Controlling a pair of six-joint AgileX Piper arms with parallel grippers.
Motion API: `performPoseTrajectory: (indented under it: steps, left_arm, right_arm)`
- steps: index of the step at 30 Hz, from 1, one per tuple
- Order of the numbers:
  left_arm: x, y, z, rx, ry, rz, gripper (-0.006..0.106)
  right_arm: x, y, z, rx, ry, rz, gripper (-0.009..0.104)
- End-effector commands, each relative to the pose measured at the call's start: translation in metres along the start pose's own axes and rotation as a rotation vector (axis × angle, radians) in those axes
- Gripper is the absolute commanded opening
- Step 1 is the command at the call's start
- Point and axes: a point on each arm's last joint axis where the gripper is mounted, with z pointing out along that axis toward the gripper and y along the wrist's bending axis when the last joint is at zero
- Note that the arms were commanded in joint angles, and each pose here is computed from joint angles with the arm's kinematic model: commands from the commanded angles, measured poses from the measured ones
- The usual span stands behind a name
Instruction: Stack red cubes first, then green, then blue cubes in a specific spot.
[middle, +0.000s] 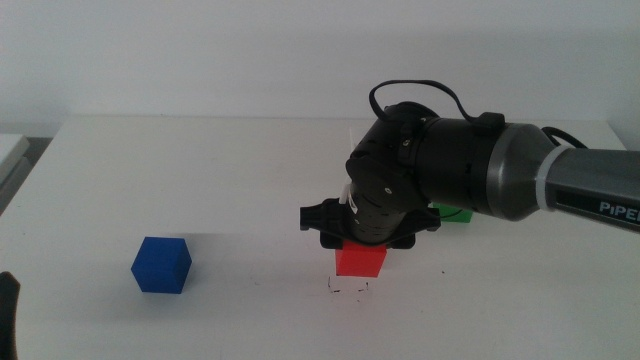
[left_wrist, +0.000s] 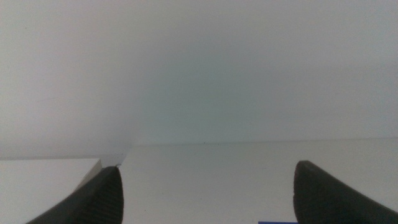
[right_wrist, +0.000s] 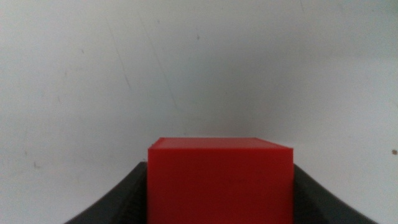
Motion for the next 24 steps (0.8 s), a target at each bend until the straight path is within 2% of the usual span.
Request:
performPoseTrajectory:
  steps: [1, 8, 20, 24]
  left_arm:
    - [-0.001, 0.0, 0.0, -0.002, -0.016, -0.005, 0.094]
    - [-0.001, 0.0, 0.0, -0.002, -0.016, -0.005, 0.094]
    - [-0.001, 0.0, 0.0, -0.002, -0.016, -0.005, 0.094]
    - [-0.001, 0.0, 0.0, -0.002, -0.016, -0.005, 0.094]
  right_arm:
    - [0.001, 0.001, 0.002, 0.005, -0.015, 0.006, 0.015]
    - [0.006, 0.007, 0.014, 0.048, -0.034, 0.053, 0.015]
    - [0.009, 0.015, 0.018, 0.077, -0.066, 0.02, 0.015]
    - [0.006, 0.02, 0.017, 0.114, -0.069, -0.011, 0.015]
